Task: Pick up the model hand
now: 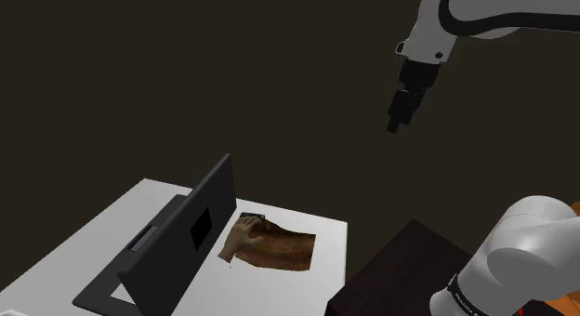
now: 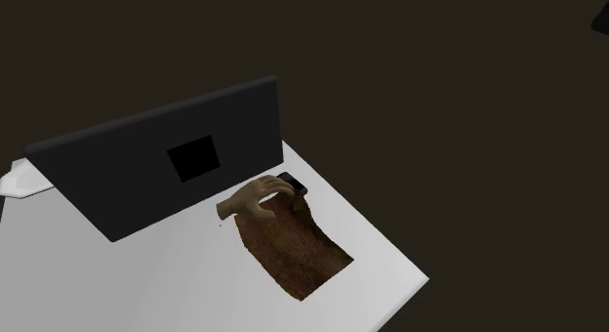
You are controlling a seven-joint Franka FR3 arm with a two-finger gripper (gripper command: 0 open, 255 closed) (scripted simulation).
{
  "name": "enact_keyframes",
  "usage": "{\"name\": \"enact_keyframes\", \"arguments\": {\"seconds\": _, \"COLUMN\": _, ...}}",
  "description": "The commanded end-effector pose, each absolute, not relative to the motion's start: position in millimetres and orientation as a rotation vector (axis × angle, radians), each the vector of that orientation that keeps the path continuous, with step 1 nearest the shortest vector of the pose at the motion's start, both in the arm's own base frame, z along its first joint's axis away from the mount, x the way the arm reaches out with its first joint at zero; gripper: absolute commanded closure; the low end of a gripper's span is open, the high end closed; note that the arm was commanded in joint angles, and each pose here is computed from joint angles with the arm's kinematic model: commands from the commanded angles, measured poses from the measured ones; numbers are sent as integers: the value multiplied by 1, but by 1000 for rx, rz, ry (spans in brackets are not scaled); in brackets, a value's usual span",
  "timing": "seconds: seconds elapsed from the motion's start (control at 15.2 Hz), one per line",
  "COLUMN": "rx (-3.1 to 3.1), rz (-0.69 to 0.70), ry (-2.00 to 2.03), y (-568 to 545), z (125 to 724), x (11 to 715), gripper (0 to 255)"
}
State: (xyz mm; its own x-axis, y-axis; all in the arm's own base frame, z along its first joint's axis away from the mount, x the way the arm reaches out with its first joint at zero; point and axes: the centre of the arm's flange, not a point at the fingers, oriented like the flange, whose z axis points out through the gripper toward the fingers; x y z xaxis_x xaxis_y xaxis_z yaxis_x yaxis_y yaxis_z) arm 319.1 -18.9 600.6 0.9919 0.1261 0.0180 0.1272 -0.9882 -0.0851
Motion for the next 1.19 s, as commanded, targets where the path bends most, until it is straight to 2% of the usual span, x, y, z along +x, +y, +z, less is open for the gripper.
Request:
{"name": "enact_keyframes", "arguments": {"seconds": 0.0, "rx": -3049, "rz": -19, "ry": -194, "y": -19, "z": 601, "x": 319, "gripper": 0}}
{"name": "enact_keyframes", "arguments": {"seconds": 1.12, "rx": -3106, "rz": -93, "ry": -358, "y": 110, "z": 437, "x": 409, "gripper": 0}}
